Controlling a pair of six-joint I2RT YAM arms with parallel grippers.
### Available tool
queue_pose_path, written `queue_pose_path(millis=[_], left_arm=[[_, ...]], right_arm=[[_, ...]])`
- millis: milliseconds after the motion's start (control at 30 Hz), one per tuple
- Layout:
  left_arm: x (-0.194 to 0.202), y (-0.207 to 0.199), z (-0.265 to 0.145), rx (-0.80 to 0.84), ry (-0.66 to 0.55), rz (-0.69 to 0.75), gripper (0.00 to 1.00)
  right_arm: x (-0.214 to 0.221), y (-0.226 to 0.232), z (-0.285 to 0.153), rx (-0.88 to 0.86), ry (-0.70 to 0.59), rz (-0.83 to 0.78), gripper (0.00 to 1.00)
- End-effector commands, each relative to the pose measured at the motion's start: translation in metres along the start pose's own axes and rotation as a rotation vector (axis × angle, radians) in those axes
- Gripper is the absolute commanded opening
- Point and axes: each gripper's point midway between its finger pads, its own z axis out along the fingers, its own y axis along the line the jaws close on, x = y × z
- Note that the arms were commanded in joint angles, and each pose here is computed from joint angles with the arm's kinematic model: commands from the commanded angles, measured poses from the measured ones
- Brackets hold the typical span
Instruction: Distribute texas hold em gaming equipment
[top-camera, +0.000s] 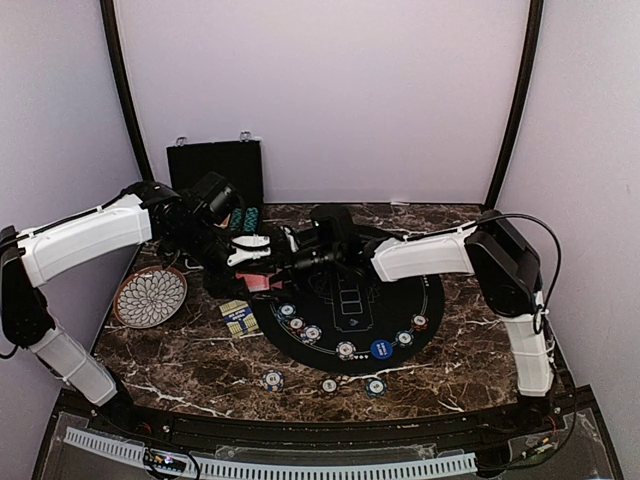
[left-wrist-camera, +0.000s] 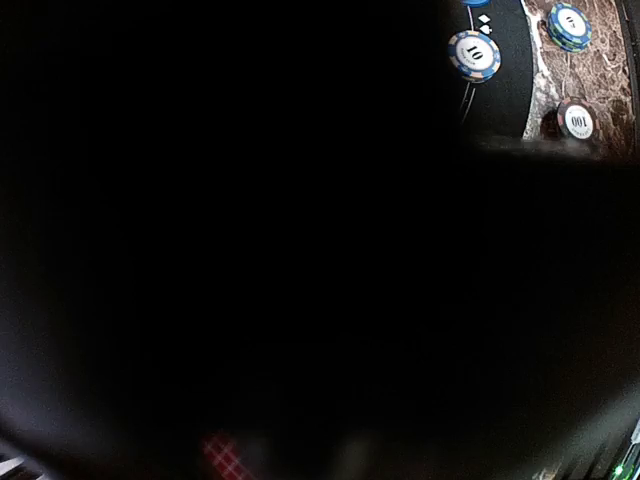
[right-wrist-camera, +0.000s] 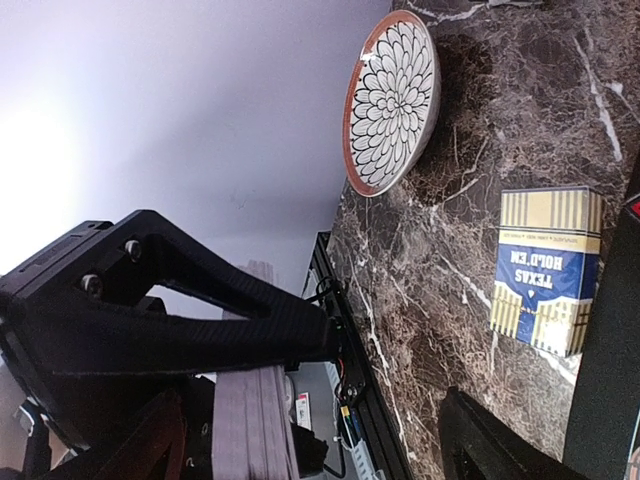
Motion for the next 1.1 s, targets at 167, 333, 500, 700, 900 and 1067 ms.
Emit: queue_pose_path(millis=[167,333,500,700,900,1067], left_arm=[[-0.009,0.003,-0.011,0.002,-0.031,-0.013,0.18],[-0.009,0.003,-0.012,0.000,-0.033,-0.012,0.18],[-0.007,0.002,-0.012,-0.002,-0.032,-0.010,0.18],[-0.008,0.002,-0.011,0.002,-0.033,-0.012,0.18],[-0.008,0.002,-0.011,0.000,-0.030,-0.011,0.17],[-0.006,0.002,-0.009,0.000,-0.024,-0.011,0.17]], right_arm=[[0.001,-0.005,0.021,-0.006,0.033,0.005,0.88],[-0.009,-0.027,0.005,0.075,-0.019,0.032,0.80],[-0.015,-0.032,-0.019,0.119,-0.055,0.023,0.73],[-0.012,-0.023,-0.030,0.127,-0.048,-0.006,0.65],[-0.012,-0.010,-0.038,0.117,-0.050,-0.021,0.55],[-0.014,0.008,-0.047,0.098,-0.073,-0.041,0.48]])
